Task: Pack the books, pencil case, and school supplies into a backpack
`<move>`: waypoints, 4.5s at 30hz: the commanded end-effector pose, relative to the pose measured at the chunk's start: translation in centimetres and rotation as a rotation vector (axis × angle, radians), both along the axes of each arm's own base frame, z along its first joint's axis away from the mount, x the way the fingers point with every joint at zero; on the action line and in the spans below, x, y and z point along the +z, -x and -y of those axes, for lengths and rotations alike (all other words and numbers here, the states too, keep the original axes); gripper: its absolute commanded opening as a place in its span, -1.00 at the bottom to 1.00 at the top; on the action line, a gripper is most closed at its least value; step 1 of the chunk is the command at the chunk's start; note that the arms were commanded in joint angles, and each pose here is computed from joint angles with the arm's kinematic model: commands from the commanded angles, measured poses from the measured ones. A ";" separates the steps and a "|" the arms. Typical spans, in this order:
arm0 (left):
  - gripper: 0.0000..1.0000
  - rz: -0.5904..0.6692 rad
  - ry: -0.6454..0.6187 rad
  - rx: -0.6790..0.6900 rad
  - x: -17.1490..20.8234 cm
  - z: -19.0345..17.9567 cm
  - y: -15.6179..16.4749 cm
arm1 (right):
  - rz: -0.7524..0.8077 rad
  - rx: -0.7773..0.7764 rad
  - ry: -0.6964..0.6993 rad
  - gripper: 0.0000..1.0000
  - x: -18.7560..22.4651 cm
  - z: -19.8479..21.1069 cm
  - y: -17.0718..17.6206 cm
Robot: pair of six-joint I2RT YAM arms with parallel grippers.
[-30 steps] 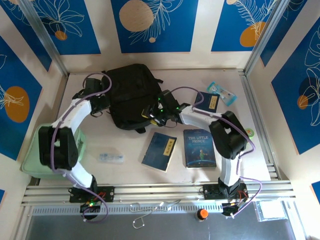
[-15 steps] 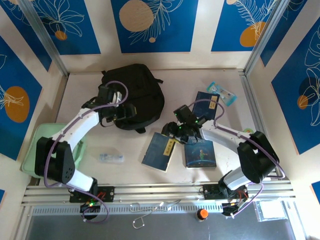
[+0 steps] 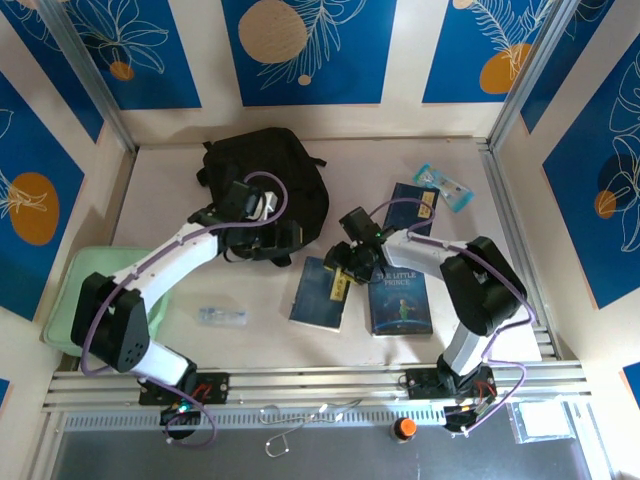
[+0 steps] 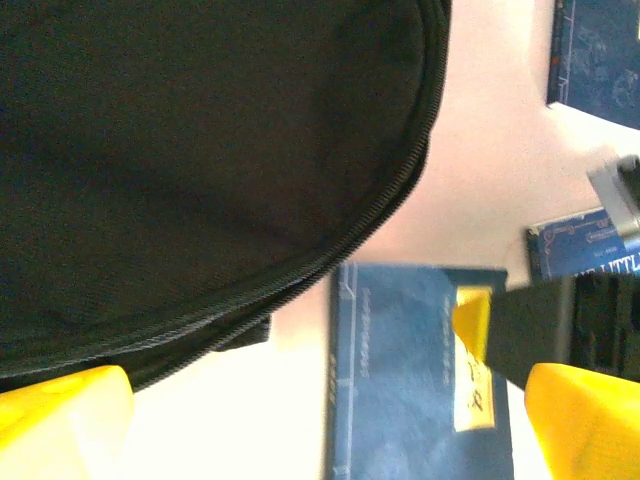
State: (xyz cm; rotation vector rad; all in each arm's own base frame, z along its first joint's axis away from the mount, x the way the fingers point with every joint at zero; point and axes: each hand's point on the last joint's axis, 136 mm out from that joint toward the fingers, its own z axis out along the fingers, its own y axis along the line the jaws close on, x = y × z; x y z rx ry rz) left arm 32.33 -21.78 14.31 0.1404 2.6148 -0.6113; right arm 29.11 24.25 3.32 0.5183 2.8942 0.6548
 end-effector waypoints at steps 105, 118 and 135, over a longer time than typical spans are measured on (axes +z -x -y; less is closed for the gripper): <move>-1.00 -0.094 0.412 -0.075 -1.4 11.1 3.4 | 0.183 -0.072 -0.054 -0.15 3.8 6.4 1.9; -1.00 0.165 0.647 0.108 12.4 9.5 -5.6 | 0.479 -0.080 -0.526 0.77 17.1 3.4 -2.3; -1.00 0.254 0.973 0.276 19.6 9.1 -8.6 | 0.545 -0.199 -0.921 0.85 23.1 0.0 -8.7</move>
